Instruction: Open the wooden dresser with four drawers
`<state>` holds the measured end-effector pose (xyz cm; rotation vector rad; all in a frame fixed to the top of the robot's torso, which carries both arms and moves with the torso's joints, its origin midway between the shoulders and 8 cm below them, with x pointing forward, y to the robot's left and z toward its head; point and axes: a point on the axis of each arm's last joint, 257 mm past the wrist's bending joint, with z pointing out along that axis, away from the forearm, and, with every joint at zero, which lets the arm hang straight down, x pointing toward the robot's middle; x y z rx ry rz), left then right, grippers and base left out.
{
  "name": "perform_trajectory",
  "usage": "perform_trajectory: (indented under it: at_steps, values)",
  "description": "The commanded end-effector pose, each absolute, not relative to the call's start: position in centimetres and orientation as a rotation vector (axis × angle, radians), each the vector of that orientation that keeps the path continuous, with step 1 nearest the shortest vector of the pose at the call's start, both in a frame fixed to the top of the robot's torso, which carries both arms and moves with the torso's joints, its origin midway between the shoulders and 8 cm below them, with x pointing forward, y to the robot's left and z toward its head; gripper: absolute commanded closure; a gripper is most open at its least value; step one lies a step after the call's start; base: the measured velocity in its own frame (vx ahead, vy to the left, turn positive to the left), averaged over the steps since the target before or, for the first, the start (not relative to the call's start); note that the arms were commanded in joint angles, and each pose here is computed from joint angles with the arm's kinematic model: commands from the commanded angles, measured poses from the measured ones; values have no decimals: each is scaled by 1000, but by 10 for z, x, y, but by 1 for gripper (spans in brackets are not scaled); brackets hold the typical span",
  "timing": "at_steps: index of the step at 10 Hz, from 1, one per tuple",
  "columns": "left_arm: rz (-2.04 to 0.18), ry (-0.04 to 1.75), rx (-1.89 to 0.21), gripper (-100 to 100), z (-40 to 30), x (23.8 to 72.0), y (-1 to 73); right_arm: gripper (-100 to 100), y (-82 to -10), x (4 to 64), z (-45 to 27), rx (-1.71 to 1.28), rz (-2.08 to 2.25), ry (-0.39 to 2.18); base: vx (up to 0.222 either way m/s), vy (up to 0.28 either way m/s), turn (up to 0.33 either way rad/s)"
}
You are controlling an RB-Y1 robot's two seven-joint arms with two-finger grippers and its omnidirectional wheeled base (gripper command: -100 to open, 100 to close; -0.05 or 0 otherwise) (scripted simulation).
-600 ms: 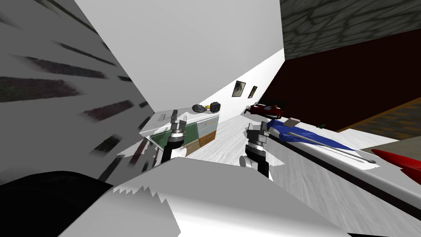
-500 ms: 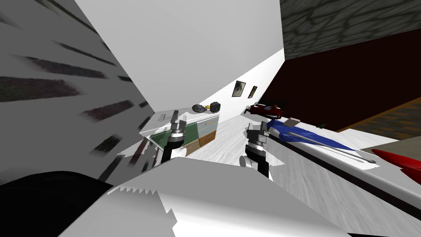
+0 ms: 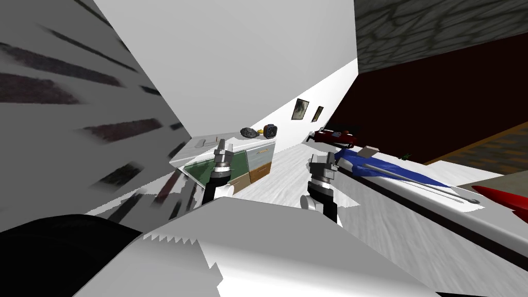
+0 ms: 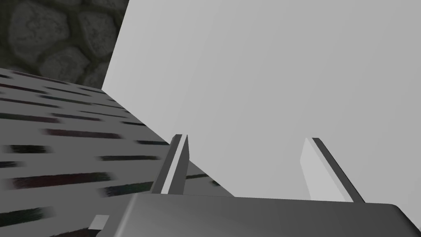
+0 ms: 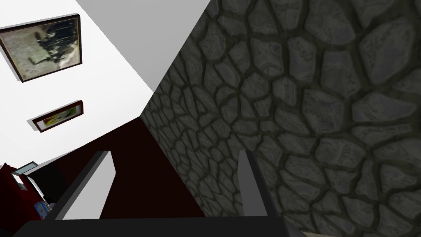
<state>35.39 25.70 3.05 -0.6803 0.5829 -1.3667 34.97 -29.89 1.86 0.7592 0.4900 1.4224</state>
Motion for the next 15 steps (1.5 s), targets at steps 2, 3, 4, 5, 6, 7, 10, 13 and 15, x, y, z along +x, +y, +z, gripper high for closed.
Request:
perform_trajectory:
  at_steps: [2,3,4,5,6,7,10,13,15]
  values:
    - [-1367,583,-680,0,31,354,257,0,-299,350,19,759,1422,490,0,0,0]
    - [-1367,583,-680,0,31,354,257,0,-299,350,19,759,1422,490,0,0,0]
    - [-1365,622,-658,-100,27,356,254,0,-299,350,19,759,1422,490,25,-17,24]
    - [-1363,650,-646,-100,23,357,253,0,-299,350,18,760,1422,490,38,-46,35]
    - [-1360,677,-637,-100,19,359,252,0,-299,350,18,760,1422,490,50,-59,34]
    - [-1356,701,-632,-100,15,361,253,0,-299,350,18,760,1422,490,75,-68,50]
    - [-1332,774,-655,-100,-9,372,263,0,-299,350,18,760,1422,490,126,-94,82]
    - [-1302,816,-714,-100,-36,382,281,0,-299,350,18,760,1422,490,167,-157,100]
    - [-1280,835,-764,-100,-54,388,295,0,-299,350,18,760,1422,490,137,-169,79]
